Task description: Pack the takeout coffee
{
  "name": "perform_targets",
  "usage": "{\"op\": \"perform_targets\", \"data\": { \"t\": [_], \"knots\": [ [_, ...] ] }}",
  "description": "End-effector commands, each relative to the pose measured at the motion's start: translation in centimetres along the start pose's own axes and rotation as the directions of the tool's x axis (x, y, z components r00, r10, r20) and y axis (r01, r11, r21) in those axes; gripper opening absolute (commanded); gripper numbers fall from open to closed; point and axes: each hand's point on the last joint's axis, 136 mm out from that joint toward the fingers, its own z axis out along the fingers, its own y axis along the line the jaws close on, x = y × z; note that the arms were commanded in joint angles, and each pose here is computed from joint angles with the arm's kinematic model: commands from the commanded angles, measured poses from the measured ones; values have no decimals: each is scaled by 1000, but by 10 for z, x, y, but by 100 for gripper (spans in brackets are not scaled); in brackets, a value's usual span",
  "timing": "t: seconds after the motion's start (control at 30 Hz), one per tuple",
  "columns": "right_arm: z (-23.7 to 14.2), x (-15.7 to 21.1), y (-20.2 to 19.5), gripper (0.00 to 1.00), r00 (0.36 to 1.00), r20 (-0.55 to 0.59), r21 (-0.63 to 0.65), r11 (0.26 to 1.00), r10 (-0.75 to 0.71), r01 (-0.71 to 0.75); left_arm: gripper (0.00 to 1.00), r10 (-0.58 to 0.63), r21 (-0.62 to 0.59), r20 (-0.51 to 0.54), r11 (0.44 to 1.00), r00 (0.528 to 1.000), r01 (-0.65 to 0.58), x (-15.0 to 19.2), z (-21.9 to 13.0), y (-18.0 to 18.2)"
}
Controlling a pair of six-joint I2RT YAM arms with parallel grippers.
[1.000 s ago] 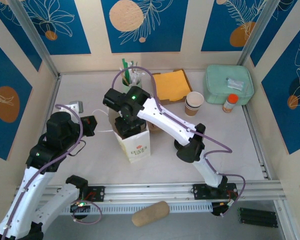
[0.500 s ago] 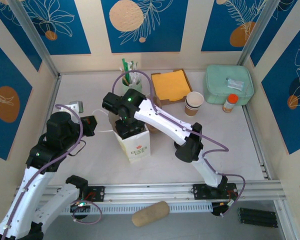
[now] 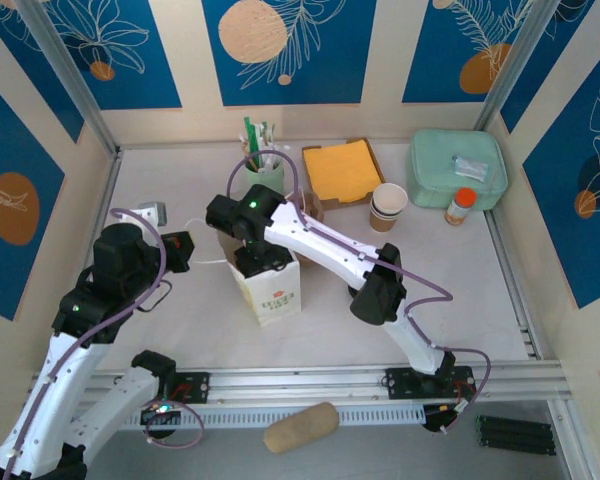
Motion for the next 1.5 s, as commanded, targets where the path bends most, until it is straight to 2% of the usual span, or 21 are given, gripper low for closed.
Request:
{"op": "perform_targets", "data": {
  "t": [0.0,0.47,1.47],
  "knots": [
    [2,18,-6,46,997,-73,23,999,25,-23,0,-3,27,6,1000,1000,3,-2,-3,-6],
    [2,25,-9,48,985,-73,-66,985,157,-162,0,-10,17,4,1000,1000,10,0,-2,-3],
    [8,24,-4,47,990,-73,-82,989,119,-125,0,-16,21,10,1000,1000,15,0,-2,-3]
  ]
}}
